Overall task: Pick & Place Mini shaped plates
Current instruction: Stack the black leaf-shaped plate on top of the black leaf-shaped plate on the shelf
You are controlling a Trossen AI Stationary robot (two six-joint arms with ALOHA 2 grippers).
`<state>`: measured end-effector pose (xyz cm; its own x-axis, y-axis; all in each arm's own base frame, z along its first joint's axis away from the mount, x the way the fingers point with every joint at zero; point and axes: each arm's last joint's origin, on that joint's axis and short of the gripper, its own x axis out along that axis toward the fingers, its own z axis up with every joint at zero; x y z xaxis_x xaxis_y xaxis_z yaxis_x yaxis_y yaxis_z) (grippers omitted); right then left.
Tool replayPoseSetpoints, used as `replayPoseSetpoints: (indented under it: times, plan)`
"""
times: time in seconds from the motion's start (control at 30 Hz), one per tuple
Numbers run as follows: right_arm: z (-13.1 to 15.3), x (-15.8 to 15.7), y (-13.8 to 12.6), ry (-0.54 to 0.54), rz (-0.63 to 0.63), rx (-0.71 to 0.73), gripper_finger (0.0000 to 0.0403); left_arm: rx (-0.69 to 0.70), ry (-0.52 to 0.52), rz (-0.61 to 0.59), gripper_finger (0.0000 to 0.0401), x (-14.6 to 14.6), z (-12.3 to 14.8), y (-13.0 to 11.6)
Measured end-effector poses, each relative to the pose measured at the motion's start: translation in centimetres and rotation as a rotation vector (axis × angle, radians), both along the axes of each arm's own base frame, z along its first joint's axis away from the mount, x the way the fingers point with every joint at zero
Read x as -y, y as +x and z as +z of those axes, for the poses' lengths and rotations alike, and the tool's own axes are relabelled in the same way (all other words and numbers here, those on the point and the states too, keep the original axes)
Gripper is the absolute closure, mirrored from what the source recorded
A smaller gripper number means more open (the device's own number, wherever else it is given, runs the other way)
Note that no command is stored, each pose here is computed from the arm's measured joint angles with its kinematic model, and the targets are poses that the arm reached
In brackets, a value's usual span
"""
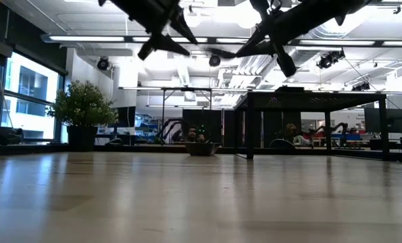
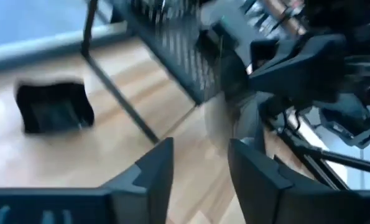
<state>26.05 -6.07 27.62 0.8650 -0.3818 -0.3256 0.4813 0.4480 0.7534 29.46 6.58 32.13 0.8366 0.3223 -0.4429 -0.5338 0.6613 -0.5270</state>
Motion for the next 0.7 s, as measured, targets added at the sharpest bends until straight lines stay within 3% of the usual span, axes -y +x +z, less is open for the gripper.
replayPoseSetpoints:
  times: [0.17, 0.3, 0.47, 0.7]
  plan:
    - [1.6, 2.3, -2.0, -0.005, -0.107, 0.061, 0.0401, 0.031, 0.155, -0.033, 0.0242, -0.5, 2.3, -2.0]
    - [2.3, 5.4, -4.5, 0.012, -0.243, 0.062, 0.0401, 0.019, 0.250, -0.078, 0.0299, -0.3, 2.7, -2.9]
    - [3.4, 9.6, -7.1, 0.049, -0.340, -0.063, 0.0401, 0.051, 0.256, -0.117, 0.0391, -0.5, 1.3, -2.8]
    - [2.0, 14.0, -8.6, 0.192, -0.444, -0.155, 0.0401, 0.097, 0.242, -0.109, 0.0390, -1.6, -1.1, -3.1]
